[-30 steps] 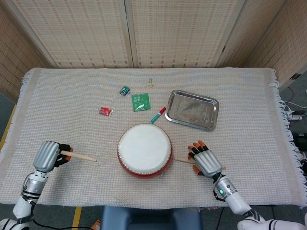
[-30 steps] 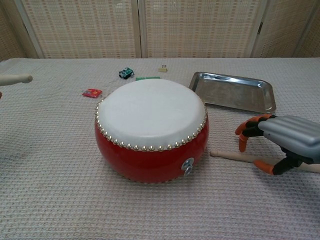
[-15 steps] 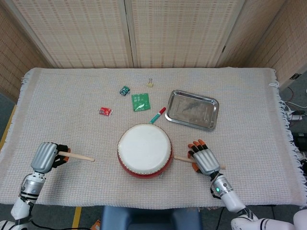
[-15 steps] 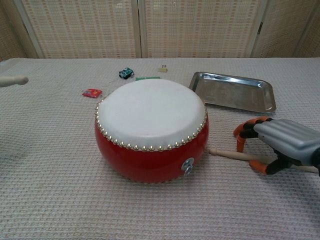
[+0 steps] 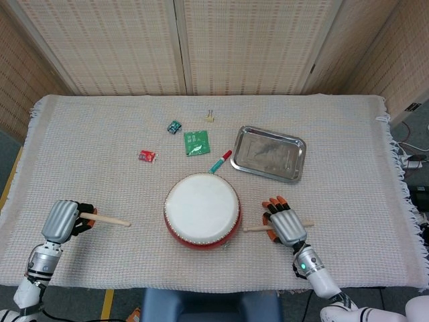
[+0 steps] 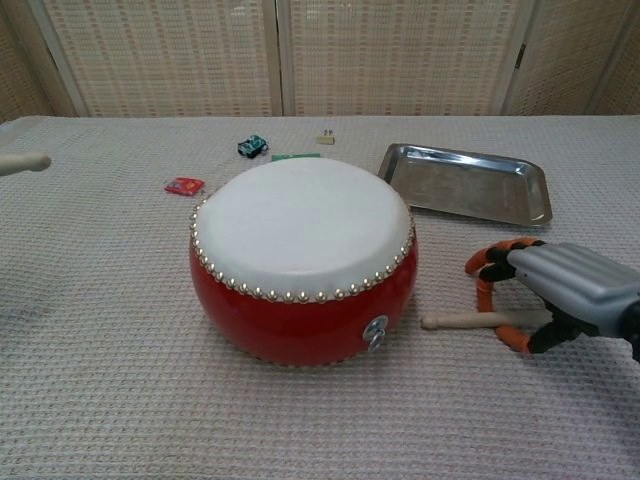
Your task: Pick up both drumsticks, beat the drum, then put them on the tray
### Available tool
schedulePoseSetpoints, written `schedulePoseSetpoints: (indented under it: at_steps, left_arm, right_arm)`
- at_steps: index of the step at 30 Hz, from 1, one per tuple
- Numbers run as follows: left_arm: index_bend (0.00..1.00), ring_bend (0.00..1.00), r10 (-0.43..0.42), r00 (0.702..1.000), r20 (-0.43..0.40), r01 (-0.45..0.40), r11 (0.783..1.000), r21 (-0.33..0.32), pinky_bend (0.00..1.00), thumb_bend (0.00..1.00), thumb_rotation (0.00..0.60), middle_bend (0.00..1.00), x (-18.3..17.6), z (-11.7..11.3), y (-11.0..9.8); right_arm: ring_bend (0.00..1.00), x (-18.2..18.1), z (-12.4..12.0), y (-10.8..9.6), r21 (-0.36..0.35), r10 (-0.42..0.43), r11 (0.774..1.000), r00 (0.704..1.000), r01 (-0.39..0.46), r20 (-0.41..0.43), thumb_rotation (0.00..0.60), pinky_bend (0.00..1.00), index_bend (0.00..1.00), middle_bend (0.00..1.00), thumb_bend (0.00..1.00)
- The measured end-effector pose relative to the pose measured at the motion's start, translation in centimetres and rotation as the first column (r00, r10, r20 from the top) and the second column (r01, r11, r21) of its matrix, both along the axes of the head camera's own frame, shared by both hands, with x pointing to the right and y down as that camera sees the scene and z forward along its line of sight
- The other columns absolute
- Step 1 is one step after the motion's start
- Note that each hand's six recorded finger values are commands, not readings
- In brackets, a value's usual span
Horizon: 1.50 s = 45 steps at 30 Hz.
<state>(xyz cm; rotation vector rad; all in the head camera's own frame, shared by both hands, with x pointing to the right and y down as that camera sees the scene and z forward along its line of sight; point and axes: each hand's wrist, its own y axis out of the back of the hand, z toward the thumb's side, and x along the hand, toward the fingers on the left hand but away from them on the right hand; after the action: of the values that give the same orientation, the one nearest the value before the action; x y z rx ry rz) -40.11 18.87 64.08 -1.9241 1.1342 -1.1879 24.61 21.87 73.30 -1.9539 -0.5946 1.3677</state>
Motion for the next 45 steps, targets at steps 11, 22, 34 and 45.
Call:
schedulePoseSetpoints:
  at_steps: [11, 22, 34, 45]
  left_arm:
    - [1.00, 1.00, -0.014, 1.000, 0.000, 0.014, 1.000, 0.008, 1.00, 0.72, 0.600, 1.00, -0.3, -0.4, 0.2]
    - [1.00, 1.00, -0.018, 1.000, -0.004, 0.018, 1.000, 0.009, 1.00, 0.72, 0.600, 1.00, -0.1, -0.7, 0.3]
    - [1.00, 1.00, -0.018, 1.000, -0.001, 0.018, 1.000, -0.001, 1.00, 0.72, 0.600, 1.00, -0.1, -0.5, 0.5]
    - [1.00, 1.00, -0.020, 1.000, 0.001, 0.020, 1.000, -0.004, 1.00, 0.72, 0.600, 1.00, -0.4, -0.4, 0.6]
  right_arm:
    - [0.07, 1.1, -2.3, -3.0, -0.115, 0.327, 0.945, 0.897, -0.306, 0.297, 0.600, 0.08, 0.67, 0.25, 0.31]
    - [0.22, 4.2, -3.7, -6.0, -0.579, 0.748, 0.661, 0.357, -0.478, 0.559, 0.600, 0.27, 0.59, 0.32, 0.31]
    - [0.24, 8.6, -0.6, -7.3, -0.815, 0.878, 0.461, 0.044, -0.353, 0.477, 0.600, 0.30, 0.48, 0.33, 0.31]
    - [0.24, 7.6, 0.2, -6.9, -0.821, 0.858, 0.507, 0.063, -0.261, 0.510, 0.600, 0.33, 0.39, 0.33, 0.27]
